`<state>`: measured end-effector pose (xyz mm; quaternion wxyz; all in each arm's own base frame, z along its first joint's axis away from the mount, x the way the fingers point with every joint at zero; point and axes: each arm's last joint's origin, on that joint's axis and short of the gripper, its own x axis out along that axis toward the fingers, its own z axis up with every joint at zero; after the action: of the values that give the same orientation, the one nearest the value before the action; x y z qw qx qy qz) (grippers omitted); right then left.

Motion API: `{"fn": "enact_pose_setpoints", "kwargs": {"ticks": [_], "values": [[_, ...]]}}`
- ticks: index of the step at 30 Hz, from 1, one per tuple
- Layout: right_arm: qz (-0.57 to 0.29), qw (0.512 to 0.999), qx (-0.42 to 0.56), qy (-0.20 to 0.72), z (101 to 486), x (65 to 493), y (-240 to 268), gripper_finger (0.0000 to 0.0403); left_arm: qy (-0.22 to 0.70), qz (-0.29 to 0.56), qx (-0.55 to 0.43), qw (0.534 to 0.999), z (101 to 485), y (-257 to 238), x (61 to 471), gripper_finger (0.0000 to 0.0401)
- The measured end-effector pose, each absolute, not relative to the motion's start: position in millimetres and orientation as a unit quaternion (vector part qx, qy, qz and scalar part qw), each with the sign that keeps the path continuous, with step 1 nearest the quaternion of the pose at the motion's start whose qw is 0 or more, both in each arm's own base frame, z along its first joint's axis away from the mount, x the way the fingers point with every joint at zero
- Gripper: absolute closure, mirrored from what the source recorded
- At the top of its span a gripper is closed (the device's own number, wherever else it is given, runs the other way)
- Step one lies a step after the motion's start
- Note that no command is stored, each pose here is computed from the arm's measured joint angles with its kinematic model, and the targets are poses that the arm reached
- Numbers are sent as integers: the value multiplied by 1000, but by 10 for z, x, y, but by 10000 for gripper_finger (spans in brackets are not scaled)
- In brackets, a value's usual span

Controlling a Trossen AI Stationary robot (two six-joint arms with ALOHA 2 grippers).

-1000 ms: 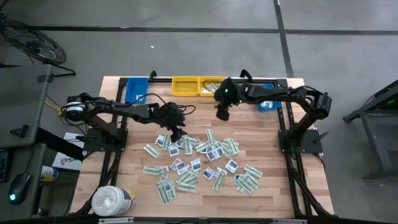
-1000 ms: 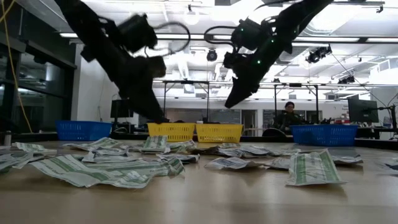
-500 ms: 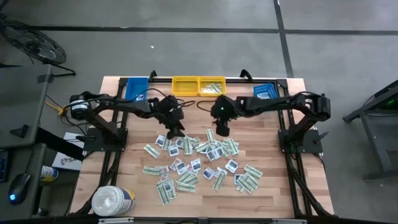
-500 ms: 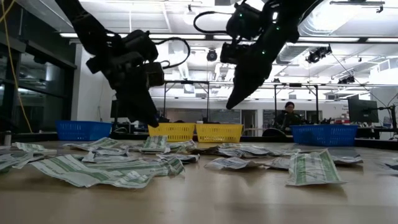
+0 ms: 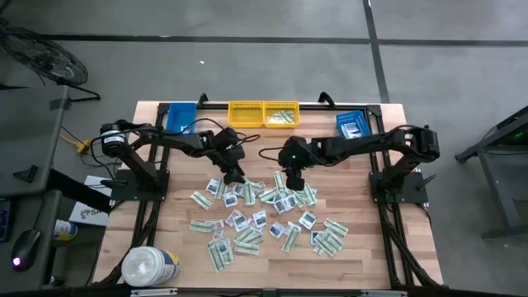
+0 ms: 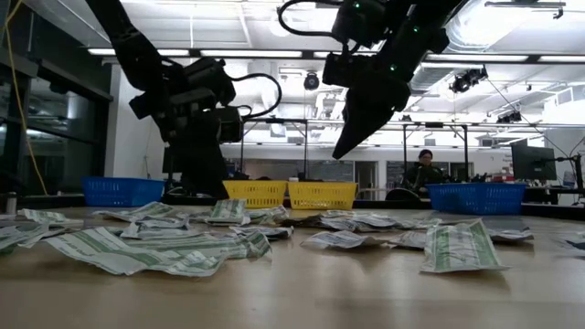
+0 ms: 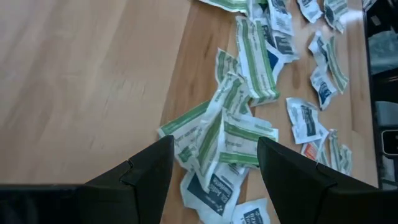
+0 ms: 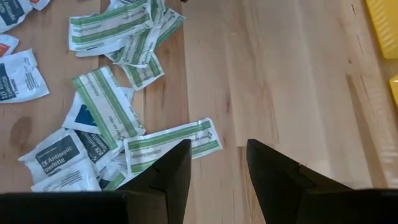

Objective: Pick & Place First Aid Supplies
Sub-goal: Put the green bandage pack into the right yellow bin

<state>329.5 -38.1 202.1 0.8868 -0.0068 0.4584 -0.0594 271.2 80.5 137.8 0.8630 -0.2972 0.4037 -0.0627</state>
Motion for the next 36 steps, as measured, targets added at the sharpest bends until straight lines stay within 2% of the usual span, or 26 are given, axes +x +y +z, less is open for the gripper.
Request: {"fn": "enact_pose_setpoints", "kwargs": {"ticks": [21, 27, 36], "values": [[-64, 886, -10, 459, 2021, 3294, -375, 254, 417, -49, -287, 861, 1370, 644, 2762, 169], [-64, 886, -10, 460, 2019, 3293, -375, 254, 414, -18, -262, 871, 1388, 678, 2785, 169], [-64, 882, -10, 466, 2011, 3282, -374, 254, 406, -61, -271, 871, 1528, 682, 2881, 169]]}}
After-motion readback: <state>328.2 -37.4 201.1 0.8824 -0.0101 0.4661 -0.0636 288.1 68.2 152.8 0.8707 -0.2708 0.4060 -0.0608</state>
